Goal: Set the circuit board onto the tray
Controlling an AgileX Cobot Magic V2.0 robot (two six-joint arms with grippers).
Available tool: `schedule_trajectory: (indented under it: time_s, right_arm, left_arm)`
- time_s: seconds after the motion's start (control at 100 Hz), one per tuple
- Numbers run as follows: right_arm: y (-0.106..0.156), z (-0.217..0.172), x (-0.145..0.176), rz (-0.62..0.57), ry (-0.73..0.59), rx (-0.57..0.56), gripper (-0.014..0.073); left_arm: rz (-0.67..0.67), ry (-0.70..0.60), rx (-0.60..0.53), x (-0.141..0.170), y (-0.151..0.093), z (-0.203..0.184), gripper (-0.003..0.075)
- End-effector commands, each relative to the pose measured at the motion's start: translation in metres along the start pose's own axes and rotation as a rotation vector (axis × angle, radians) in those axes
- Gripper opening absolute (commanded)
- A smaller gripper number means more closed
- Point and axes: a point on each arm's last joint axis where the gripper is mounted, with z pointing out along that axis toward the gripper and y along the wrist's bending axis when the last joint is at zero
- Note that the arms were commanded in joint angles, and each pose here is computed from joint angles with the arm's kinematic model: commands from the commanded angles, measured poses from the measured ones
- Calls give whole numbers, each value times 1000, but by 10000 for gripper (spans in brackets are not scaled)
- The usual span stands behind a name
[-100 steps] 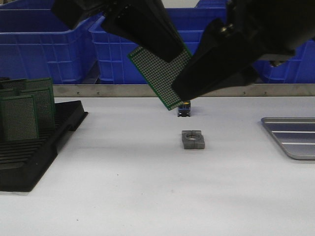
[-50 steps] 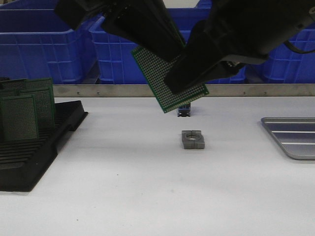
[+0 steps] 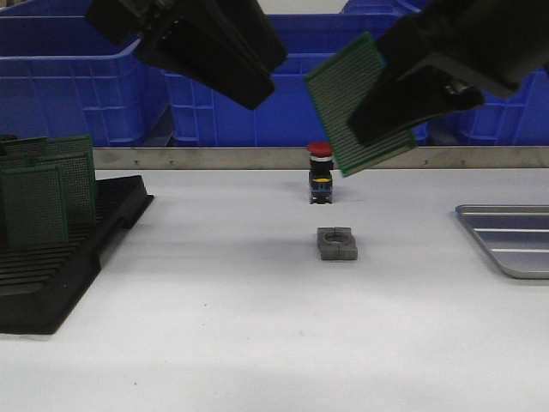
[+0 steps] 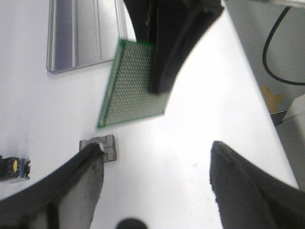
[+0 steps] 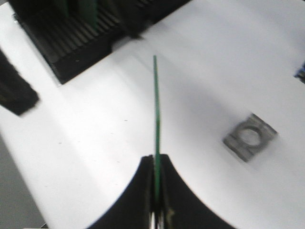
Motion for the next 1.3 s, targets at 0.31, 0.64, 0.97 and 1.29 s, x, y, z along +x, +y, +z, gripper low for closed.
schedule_trajectory:
  time_s: [0.31,0.64,0.97,1.29]
  right_arm:
    - [-128,-22,38,477,-21,326,-115]
    - [-178,5,73,627,73,360,77]
    - [-184,-3,60,586,25,416,516]
    - [-174,-25,40,533,-45,434,486]
  left_arm:
    - [-9,-68,-84,-15,3,-26,439]
    - [-9,-68,-84,-15,3,-26,439]
    - [12,31,-125,2,8,-38,439]
    - [-5,336,-210,67,21,-84,439]
